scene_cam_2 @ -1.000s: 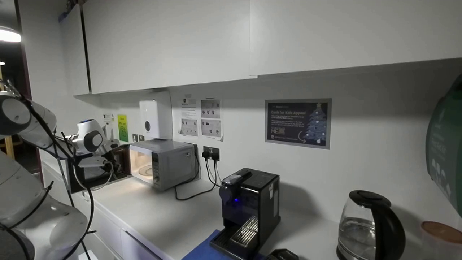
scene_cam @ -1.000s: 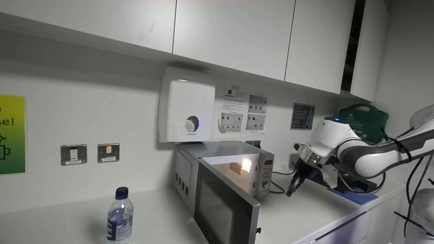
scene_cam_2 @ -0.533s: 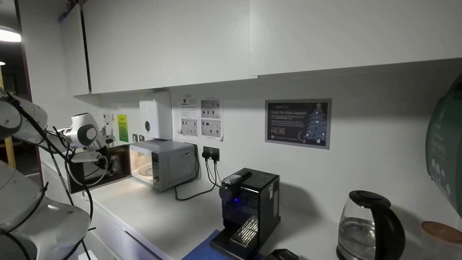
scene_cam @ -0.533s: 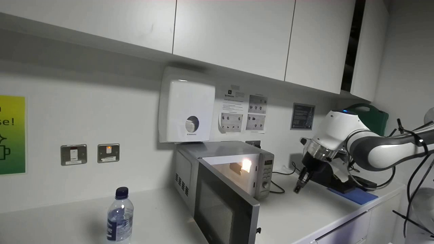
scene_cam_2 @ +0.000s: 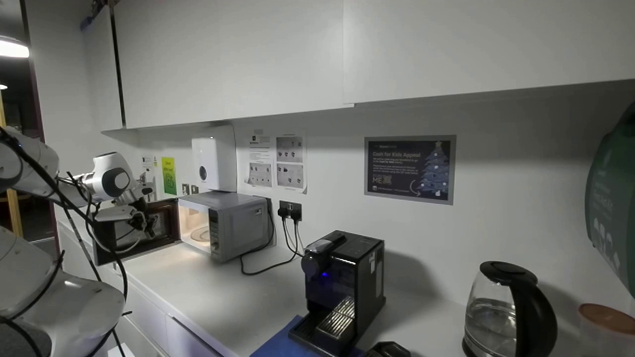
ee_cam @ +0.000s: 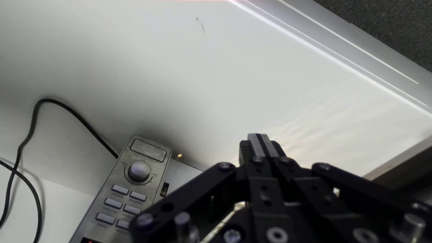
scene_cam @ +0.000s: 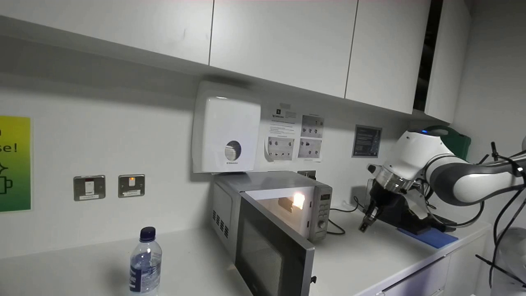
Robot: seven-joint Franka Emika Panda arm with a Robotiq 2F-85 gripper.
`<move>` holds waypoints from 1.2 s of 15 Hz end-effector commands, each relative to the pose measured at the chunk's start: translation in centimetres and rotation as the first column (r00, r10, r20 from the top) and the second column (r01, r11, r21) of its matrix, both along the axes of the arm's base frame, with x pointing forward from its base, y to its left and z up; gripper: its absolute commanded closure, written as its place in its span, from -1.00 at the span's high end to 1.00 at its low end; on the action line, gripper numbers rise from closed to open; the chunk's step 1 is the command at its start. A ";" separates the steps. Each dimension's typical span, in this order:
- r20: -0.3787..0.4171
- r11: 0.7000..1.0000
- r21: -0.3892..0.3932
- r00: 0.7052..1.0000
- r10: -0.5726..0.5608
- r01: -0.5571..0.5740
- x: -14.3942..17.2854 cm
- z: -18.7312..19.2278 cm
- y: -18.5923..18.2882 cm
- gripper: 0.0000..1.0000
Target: Press a button on the microwave
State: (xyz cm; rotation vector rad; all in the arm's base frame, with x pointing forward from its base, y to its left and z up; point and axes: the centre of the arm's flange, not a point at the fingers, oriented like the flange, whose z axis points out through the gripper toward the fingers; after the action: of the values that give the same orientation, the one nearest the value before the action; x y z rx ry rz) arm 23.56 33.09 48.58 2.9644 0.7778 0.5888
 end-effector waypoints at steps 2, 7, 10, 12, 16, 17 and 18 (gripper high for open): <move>0.028 1.000 -0.025 1.000 0.007 -0.006 -0.6 1.3 -0.6 -1.00; 0.034 1.000 -0.024 0.999 0.008 -0.008 -0.5 1.4 -0.7 -0.17; 0.041 1.000 -0.023 0.999 0.005 -0.004 -0.6 1.5 -0.8 0.27; 0.048 1.000 -0.023 0.999 0.004 -0.003 -0.6 1.5 -0.7 0.57; 0.061 1.000 -0.031 0.998 0.005 -0.003 -0.6 1.4 -0.8 1.00; 0.064 0.999 -0.037 0.998 0.004 -0.002 -0.5 1.4 -0.9 1.00; 0.070 0.999 -0.037 0.998 0.005 -0.002 -0.5 1.4 -0.9 1.00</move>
State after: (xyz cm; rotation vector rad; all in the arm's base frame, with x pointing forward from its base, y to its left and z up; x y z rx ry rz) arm 23.34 32.90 49.30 2.9212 0.7957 0.6379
